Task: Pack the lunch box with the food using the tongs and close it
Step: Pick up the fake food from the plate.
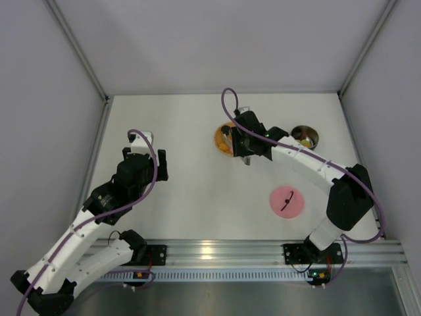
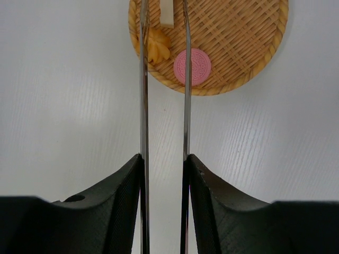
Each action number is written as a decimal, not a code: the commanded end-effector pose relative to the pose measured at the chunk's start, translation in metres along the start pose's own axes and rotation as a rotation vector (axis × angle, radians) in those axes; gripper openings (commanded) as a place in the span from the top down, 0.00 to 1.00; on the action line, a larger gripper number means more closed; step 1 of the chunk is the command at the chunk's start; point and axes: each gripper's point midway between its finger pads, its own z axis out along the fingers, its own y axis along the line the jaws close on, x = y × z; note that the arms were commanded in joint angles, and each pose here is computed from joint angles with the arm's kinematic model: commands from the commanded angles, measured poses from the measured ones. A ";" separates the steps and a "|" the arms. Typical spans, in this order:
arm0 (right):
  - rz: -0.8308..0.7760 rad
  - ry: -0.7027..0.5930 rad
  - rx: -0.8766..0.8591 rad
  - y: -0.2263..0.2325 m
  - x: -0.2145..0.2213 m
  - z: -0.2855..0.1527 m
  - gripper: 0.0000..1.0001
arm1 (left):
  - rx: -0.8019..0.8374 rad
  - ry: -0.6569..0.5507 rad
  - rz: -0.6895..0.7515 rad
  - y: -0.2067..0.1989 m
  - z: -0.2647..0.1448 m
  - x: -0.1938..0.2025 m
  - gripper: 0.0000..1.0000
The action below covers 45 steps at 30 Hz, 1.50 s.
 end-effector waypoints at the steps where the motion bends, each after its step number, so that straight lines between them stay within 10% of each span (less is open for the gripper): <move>1: 0.023 -0.110 -0.040 0.021 -0.036 -0.006 0.61 | 0.000 -0.029 -0.009 0.000 0.001 -0.005 0.24; 20: 0.003 -0.055 -0.004 0.023 -0.027 0.026 0.62 | 0.002 -0.028 -0.009 0.000 0.001 -0.005 0.24; 25: 0.003 -0.055 -0.005 0.023 -0.027 0.026 0.77 | 0.002 -0.028 -0.009 0.000 0.001 -0.005 0.24; 45: 0.124 -0.255 0.119 -0.056 -0.059 -0.075 0.81 | 0.005 -0.035 -0.011 0.000 -0.001 -0.006 0.24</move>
